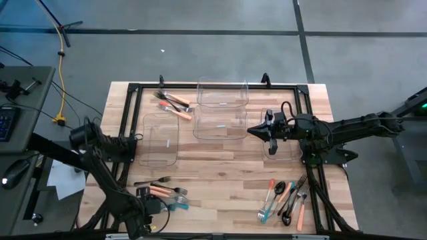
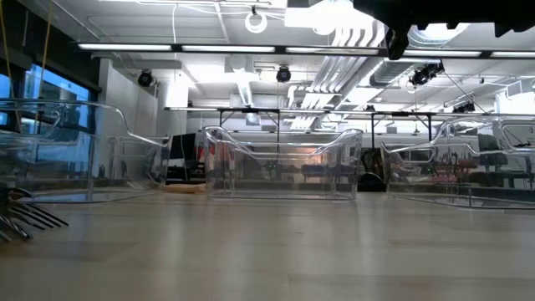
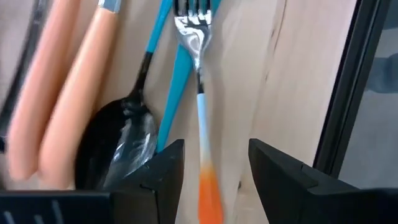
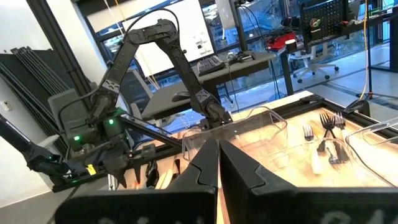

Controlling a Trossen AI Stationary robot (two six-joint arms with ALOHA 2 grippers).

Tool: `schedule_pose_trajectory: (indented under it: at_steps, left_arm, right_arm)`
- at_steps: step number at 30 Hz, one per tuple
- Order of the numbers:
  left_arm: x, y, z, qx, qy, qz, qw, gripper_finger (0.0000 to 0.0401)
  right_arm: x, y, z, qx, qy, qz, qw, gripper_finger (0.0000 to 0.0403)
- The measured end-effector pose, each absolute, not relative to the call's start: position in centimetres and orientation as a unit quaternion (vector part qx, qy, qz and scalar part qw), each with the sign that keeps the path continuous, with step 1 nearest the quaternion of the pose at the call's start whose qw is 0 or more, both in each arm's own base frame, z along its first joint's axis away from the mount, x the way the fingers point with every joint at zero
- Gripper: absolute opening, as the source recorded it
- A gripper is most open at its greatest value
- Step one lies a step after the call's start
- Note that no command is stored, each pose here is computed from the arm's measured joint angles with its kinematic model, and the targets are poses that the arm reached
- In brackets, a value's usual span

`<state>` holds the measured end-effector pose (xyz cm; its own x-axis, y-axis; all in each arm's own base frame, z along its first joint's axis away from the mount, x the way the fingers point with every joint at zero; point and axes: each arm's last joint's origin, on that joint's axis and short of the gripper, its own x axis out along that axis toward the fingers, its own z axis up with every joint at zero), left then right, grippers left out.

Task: Sort silverware by color (type)
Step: Put the orange fork into the bottom right transparent bin

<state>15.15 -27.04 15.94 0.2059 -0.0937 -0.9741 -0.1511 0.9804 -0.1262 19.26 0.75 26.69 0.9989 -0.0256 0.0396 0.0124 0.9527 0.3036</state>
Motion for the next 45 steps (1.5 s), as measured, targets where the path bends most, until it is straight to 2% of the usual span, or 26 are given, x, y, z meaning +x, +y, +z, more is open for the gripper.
schedule_pose_trajectory:
  at_steps: [25,29,34,36,40,45]
  left_arm:
    - [15.9,-27.5,13.4,-0.092,0.662,0.034,0.743,0.0165]
    - [16.2,-27.2,13.6,-0.096,0.662,0.038,0.742,0.0131]
    - [16.1,-26.9,13.8,-0.091,0.663,0.044,0.742,0.0037]
    - [16.1,-26.9,13.8,-0.093,0.662,0.043,0.742,0.0011]
    - [16.1,-26.9,13.8,-0.094,0.662,0.042,0.743,0.0017]
    - [16.1,-27.0,13.9,-0.096,0.66,0.039,0.744,0.0005]
  right_arm:
    - [19.3,0.7,26.3,0.153,-0.002,-0.013,0.988,0.0]
    - [19.3,0.7,26.3,0.153,-0.002,-0.013,0.988,0.0]
    - [19.3,0.7,26.3,0.152,-0.002,-0.013,0.988,0.0]
    - [19.3,0.7,26.3,0.152,-0.002,-0.013,0.988,0.0]
    - [19.3,0.7,26.3,0.152,-0.002,-0.013,0.988,0.0]
    - [19.3,0.7,26.3,0.152,-0.002,-0.013,0.988,0.0]
